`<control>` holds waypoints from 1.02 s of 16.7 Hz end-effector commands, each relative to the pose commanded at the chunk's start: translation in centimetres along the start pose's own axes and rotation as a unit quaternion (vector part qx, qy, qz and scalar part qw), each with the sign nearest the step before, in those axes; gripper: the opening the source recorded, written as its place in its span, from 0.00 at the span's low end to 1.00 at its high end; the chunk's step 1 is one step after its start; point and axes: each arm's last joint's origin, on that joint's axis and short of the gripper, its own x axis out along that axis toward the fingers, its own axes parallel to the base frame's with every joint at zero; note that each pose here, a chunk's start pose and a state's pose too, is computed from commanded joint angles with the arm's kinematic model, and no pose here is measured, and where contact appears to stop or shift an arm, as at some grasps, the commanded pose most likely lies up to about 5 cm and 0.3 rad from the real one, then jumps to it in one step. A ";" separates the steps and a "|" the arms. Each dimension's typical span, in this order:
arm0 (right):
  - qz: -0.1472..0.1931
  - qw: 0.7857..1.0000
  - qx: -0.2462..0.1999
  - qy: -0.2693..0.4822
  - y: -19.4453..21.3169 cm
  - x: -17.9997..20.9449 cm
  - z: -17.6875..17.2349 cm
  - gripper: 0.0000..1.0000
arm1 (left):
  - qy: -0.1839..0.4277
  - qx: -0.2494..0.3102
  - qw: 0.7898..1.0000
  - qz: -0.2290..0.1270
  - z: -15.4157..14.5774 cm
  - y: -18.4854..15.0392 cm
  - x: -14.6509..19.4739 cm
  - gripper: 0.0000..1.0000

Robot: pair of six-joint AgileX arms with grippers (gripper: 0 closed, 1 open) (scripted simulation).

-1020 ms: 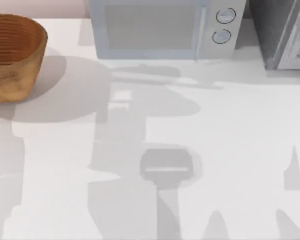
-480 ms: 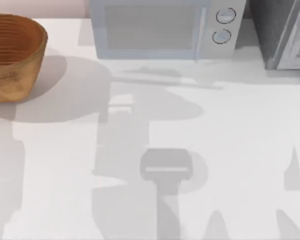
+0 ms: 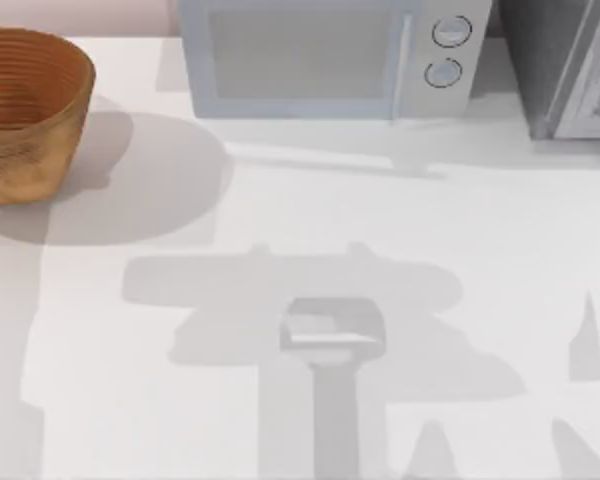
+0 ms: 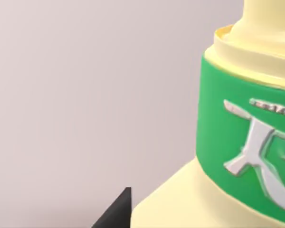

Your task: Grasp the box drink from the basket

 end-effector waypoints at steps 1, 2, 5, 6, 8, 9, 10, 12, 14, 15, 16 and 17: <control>0.000 1.000 0.000 0.000 0.0 0.0 0.0 1.00 | -0.007 0.001 1.000 0.000 0.0 -0.5 -2.1 0.00; 0.000 1.000 0.000 0.000 0.0 0.0 0.0 1.00 | -0.015 0.002 1.000 0.000 -0.2 -0.9 -4.3 0.00; 0.000 1.000 0.000 0.000 0.0 0.0 0.0 1.00 | -0.034 0.004 0.999 -0.001 -2.3 -1.9 -10.2 0.00; 0.000 1.000 0.000 0.000 0.0 0.0 0.0 1.00 | -0.038 0.004 0.999 -0.001 -3.4 -2.2 -11.8 0.00; 0.000 1.000 0.000 0.000 0.0 0.0 0.0 1.00 | -0.040 0.004 0.999 -0.001 -6.2 -2.5 -14.1 0.00; 0.000 1.000 0.000 0.000 0.0 0.0 0.0 1.00 | -0.037 0.004 0.999 -0.001 -7.7 -2.6 -14.9 0.00; 0.000 1.000 0.000 0.000 0.0 0.0 0.0 1.00 | -0.033 0.004 0.999 -0.001 -9.2 -2.7 -15.4 0.00; 0.000 1.000 0.000 0.000 0.0 0.0 0.0 1.00 | -0.020 0.003 1.000 -0.001 -11.8 -2.8 -15.9 0.00; 0.000 1.000 0.000 0.000 0.0 0.0 0.0 1.00 | -0.008 0.003 1.000 0.000 -13.6 -2.9 -16.0 0.00; 0.000 1.000 0.000 0.000 0.0 0.0 0.0 1.00 | -0.005 0.003 1.000 0.000 -14.1 -2.9 -16.0 0.00; 0.000 1.000 0.000 0.000 0.0 0.0 0.0 1.00 | -0.003 0.003 1.000 0.000 -14.3 -2.9 -16.0 0.00; 0.000 1.000 0.000 0.000 0.0 0.0 0.0 1.00 | -0.003 0.003 1.000 0.000 -14.3 -2.9 -16.0 0.00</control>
